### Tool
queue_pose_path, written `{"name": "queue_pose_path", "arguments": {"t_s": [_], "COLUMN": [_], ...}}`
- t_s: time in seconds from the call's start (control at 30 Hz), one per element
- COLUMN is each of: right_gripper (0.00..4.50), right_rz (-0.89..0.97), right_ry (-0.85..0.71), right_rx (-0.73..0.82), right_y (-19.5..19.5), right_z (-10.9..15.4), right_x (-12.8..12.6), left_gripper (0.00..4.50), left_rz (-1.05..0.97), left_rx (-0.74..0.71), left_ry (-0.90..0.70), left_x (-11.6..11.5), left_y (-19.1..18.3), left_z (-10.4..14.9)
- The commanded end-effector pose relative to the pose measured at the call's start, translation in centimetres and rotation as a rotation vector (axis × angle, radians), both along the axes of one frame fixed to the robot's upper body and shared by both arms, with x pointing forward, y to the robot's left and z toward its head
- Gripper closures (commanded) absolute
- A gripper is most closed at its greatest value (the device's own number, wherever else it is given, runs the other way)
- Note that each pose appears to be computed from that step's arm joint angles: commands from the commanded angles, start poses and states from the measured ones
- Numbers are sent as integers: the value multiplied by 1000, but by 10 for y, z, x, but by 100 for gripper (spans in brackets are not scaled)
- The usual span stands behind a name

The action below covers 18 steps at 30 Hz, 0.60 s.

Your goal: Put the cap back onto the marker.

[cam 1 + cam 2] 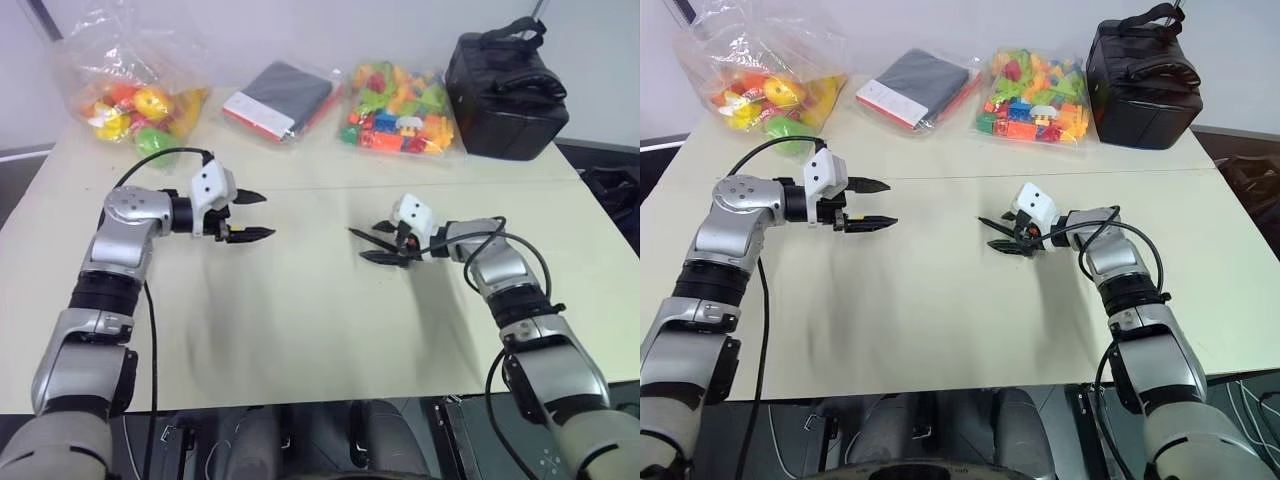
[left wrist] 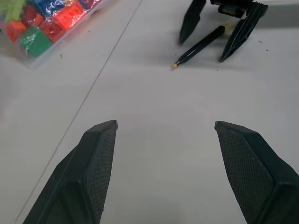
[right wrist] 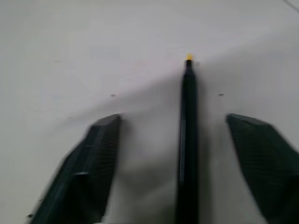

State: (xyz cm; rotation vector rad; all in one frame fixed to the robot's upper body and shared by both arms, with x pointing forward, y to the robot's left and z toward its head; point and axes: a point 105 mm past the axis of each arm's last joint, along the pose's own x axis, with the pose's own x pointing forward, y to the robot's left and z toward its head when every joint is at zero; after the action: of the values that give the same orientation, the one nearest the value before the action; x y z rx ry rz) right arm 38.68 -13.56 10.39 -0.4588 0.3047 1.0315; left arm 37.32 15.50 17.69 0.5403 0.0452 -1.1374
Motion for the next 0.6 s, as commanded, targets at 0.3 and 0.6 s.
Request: {"name": "queue_pose_path", "arguments": {"t_s": [0.3, 0.6], "right_gripper": [446, 446], "right_rz": [-37, 21], "right_ry": [-22, -209], "right_rx": [4, -87], "right_y": [4, 5], "right_z": [3, 63], "right_x": [4, 14], "left_gripper": [102, 102], "left_rz": [37, 167], "left_rx": [-15, 44], "left_ry": [-35, -42], "left_x": [-2, -2], "left_y": [9, 56], "left_z": [-1, -2]}}
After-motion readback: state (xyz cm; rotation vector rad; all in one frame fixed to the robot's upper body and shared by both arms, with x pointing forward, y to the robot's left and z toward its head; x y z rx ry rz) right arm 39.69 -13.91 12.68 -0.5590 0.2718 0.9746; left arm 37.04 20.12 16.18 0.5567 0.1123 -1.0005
